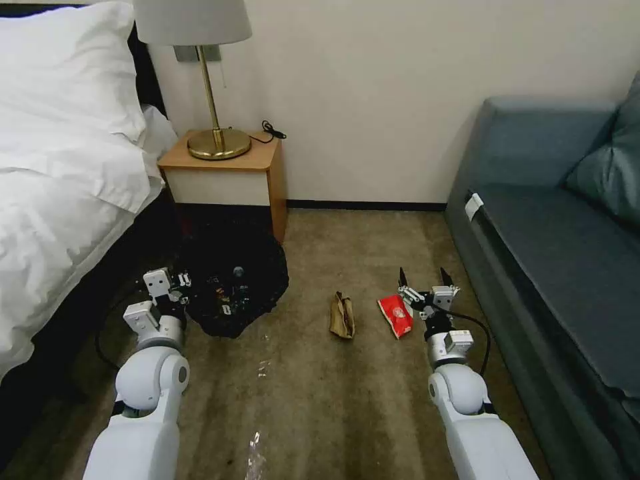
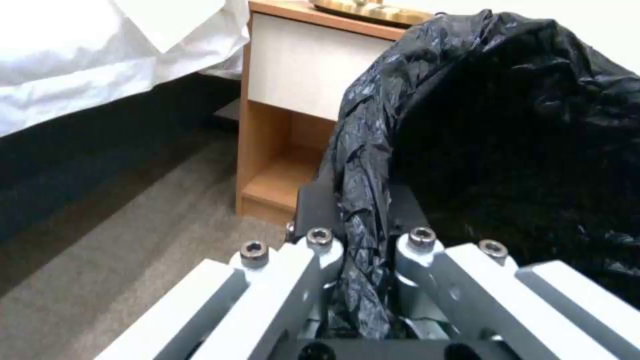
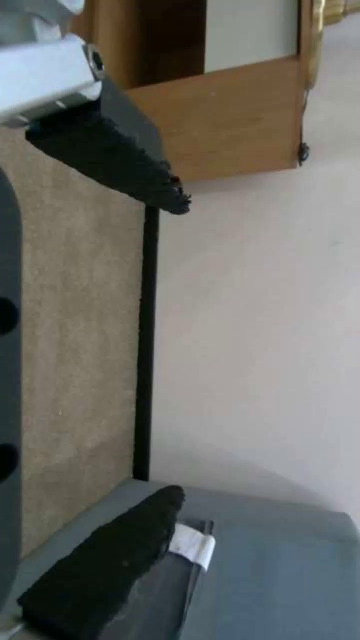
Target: Pick up the trash bin, then pick up the garbage on the floor and place it into the trash bin.
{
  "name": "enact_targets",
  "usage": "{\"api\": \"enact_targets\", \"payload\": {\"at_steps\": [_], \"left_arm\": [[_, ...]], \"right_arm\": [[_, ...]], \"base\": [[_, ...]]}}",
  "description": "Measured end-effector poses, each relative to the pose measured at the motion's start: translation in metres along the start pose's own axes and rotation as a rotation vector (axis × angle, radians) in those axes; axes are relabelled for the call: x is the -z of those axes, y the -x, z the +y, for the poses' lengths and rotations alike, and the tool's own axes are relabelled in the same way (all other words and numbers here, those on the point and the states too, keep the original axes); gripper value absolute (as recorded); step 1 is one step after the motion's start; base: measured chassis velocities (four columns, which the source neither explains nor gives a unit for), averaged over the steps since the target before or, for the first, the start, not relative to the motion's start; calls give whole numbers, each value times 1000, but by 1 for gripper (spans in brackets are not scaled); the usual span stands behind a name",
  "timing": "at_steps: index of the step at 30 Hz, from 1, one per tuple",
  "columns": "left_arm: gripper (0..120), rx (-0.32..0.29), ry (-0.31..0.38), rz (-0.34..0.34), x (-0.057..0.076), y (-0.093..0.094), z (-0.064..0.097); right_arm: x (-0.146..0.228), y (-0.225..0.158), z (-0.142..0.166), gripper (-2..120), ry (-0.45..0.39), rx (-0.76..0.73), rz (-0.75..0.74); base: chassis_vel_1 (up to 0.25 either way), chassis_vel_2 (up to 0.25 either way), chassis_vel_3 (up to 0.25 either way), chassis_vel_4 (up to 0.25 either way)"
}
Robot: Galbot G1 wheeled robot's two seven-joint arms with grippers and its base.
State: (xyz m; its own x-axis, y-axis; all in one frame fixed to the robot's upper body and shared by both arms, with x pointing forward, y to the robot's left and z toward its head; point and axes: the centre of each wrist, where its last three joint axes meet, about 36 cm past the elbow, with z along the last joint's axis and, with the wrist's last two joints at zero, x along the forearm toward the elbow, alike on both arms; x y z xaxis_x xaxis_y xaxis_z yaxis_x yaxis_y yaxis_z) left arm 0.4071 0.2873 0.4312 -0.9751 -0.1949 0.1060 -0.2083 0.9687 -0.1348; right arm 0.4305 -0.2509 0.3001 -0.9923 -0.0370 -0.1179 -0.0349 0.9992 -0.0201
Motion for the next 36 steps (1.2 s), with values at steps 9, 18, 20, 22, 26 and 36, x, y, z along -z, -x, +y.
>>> {"api": "enact_targets", "payload": {"at_steps": [9,18,20,22,26,36], "left_arm": [[4,0,2,1,0,0,2],[4,0,1,1,-1,-1,2],[4,0,1,0,0,-2,2],[4,1,1,0,0,-2,3],[4,5,4,-1,0,-3,5],[4,10,6,8,-4,-8,4]], "right_arm": [[-4,-1,0,100,-10,0,5],[-7,-3,0,100,-16,2,12],[-8,-2,2,100,-19,7,15],[-9,-2,2,100,-22,9,15],[-11,1,3,100,-32,17,14],[-17,29,17,100,-21,130,81]], "base": [[-114,116,113,-114],[-99,86,87,-92],[-66,68,55,-62],[-50,62,61,-55],[-26,57,49,-49],[0,0,0,0]]}}
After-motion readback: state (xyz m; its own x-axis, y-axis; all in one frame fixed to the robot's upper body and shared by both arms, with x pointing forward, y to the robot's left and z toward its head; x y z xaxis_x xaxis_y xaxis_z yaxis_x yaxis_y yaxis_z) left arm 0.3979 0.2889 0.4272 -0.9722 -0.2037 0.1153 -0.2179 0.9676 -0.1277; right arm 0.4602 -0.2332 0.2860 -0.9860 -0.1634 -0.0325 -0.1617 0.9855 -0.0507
